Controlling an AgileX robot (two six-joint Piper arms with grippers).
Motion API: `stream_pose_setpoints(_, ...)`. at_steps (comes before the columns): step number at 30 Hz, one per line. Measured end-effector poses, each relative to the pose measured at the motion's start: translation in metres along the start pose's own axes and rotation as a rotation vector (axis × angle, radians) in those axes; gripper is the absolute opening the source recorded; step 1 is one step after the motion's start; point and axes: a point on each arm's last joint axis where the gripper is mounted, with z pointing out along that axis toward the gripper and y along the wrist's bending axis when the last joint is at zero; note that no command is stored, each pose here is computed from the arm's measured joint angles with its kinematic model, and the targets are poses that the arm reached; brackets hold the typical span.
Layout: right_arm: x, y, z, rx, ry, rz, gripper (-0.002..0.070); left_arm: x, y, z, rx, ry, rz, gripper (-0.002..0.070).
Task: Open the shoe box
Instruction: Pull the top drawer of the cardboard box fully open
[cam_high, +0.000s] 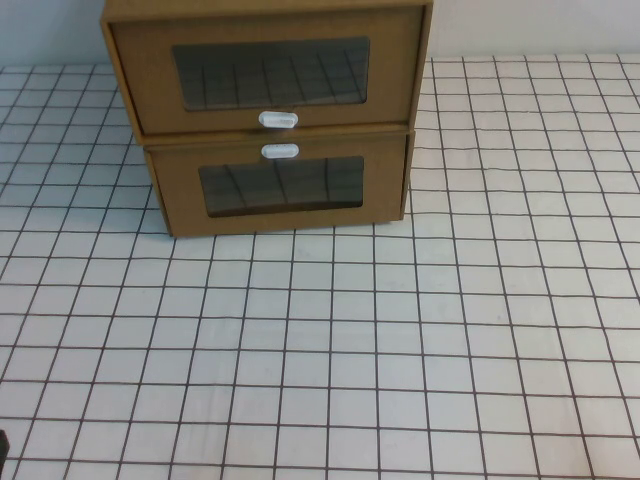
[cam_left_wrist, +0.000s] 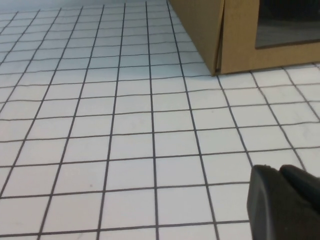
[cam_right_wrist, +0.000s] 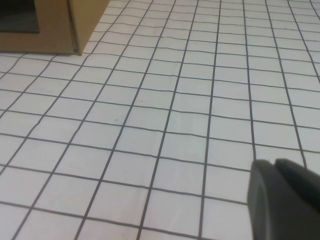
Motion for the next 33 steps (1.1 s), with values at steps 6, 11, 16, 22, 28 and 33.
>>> stream_pose_setpoints(6, 0.000, 0.000, 0.000, 0.000, 0.000, 0.000, -0.0014, -0.005, -0.003, 0.000, 0.032, -0.056, -0.111, -0.0002)
stream_pose_setpoints(11, 0.000, 0.000, 0.000, 0.000, 0.000, 0.000, -0.0013, -0.007, -0.003, 0.000, 0.041, -0.074, -0.164, -0.0002)
stream_pose_setpoints(16, 0.000, 0.000, 0.000, 0.000, 0.000, 0.000, -0.0013, -0.013, -0.004, -0.001, 0.074, -0.127, -0.423, -0.0002)
stream_pose_setpoints(22, 0.000, 0.000, 0.000, 0.000, 0.000, 0.000, -0.0013, -0.019, -0.003, -0.002, 0.096, -0.192, -0.583, -0.0002)
stream_pose_setpoints(28, 0.000, 0.000, 0.000, 0.000, 0.000, 0.000, -0.0014, -0.023, -0.003, -0.004, 0.105, -0.199, -0.601, -0.0002)
stream_pose_setpoints(33, 0.000, 0.000, 0.000, 0.000, 0.000, 0.000, -0.0013, -0.066, -0.008, -0.016, 0.141, -0.070, -0.502, -0.0002)
